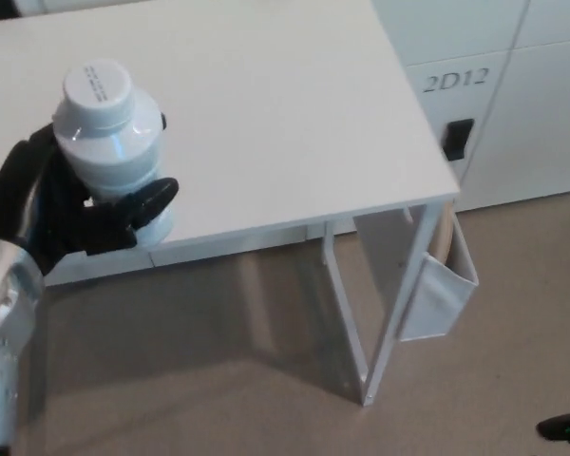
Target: The robot picks up a bottle from a person using its left hand and walk towards the table in frontand put the bottle on the table.
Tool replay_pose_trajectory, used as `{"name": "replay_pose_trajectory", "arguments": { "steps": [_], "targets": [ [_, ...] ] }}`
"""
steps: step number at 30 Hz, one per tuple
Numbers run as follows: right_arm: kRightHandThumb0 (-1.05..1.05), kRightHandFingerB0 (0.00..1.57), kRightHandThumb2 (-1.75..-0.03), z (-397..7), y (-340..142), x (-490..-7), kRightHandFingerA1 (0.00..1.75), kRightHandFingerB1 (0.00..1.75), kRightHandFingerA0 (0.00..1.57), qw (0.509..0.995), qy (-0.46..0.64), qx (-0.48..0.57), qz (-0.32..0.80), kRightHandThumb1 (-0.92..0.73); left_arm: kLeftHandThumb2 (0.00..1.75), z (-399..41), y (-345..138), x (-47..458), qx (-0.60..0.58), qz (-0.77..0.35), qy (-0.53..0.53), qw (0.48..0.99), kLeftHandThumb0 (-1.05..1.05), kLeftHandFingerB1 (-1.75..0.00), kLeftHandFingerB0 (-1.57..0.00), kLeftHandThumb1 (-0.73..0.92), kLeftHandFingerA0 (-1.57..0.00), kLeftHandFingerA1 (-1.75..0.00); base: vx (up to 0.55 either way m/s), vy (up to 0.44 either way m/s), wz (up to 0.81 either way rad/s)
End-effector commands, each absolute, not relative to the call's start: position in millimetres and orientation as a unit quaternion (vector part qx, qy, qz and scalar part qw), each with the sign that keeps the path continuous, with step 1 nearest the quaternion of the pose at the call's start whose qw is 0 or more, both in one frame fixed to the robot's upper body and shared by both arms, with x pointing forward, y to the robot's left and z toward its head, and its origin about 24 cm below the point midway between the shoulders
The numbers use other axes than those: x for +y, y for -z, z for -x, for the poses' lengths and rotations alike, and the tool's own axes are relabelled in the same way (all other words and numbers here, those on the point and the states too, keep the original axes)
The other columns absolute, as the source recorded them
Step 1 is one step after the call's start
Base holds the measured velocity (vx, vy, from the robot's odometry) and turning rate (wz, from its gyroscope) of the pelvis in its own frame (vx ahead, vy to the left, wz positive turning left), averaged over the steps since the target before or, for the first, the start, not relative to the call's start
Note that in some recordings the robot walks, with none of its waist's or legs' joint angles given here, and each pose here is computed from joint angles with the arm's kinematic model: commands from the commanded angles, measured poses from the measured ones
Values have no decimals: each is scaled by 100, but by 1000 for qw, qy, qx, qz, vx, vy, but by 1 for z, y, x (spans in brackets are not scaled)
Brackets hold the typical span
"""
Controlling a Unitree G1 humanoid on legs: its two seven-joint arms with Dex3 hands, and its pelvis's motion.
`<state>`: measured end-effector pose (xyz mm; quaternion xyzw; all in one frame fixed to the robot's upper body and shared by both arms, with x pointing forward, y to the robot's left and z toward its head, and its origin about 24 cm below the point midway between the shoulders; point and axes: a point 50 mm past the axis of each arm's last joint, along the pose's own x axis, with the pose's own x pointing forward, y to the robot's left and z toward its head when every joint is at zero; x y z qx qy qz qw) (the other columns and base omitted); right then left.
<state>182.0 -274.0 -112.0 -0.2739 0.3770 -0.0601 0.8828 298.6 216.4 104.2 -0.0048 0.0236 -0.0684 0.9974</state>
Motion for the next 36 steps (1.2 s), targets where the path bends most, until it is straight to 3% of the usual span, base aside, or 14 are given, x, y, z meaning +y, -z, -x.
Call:
{"name": "replay_pose_trajectory", "arguments": {
  "steps": [1, 8, 12, 15, 17, 24, 29, 34, 35, 36],
  "targets": [
    [-39, 61, -65, -176, 115, -274, 72, 65, 64, 879, 62, 386, 275, -50, 67, -314, -98, 223, 49, 46, 42, 997, -17, -98, -67, 86, -84, -164, -3, 147, 14],
    [-38, 62, -65, -180, 113, -275, 81, 66, 73, 882, 63, 380, 272, -49, 68, -333, -98, 222, 56, 76, 35, 995, -17, -97, -69, 83, -86, -167, -4, 37, 7],
    [-38, 62, -66, -182, 112, -275, 71, 66, 64, 884, 63, 377, 268, -49, 66, -341, -104, 222, 50, 74, 29, 996, -17, -98, -68, 83, -85, -170, 0, 0, 0],
    [-39, 62, -66, -183, 111, -275, 71, 66, 63, 885, 63, 376, 268, -48, 64, -347, -108, 221, 47, 69, 25, 996, -18, -97, -70, 84, -79, -169, 0, 0, 0],
    [-38, 63, -66, -184, 111, -275, 73, 66, 63, 885, 62, 374, 269, -48, 67, -352, -110, 220, 49, 72, 22, 996, -15, -96, -67, 84, -85, -169, 0, 0, 0],
    [-39, 64, -66, -186, 111, -272, 74, 67, 65, 885, 57, 373, 273, -48, 66, -361, -105, 212, 55, 50, 13, 997, -15, -103, -77, 83, -84, -167, 0, 0, 0],
    [-40, 65, -66, -189, 110, -270, 76, 67, 65, 886, 52, 367, 277, -47, 69, -367, -100, 203, 60, 31, 18, 998, -12, -105, -74, 87, -84, -165, 0, 0, 0],
    [-38, 64, -67, -191, 109, -270, 79, 67, 63, 887, 50, 363, 280, -47, 76, -366, -90, 198, 67, -3, 23, 998, -11, -97, -80, 80, -89, -147, 0, 0, 0],
    [-42, 59, -87, -192, 109, -269, 81, 72, 67, 887, 48, 362, 283, -33, 74, -364, -84, 196, 77, -21, 17, 997, -9, -92, -81, 79, -88, -140, 0, 0, 0],
    [-42, 61, -87, -192, 108, -269, 81, 73, 66, 886, 46, 362, 286, -33, 75, -364, -82, 196, 79, -27, 14, 996, -10, -93, -83, 79, -90, -135, 0, 0, 0]
  ]
}}
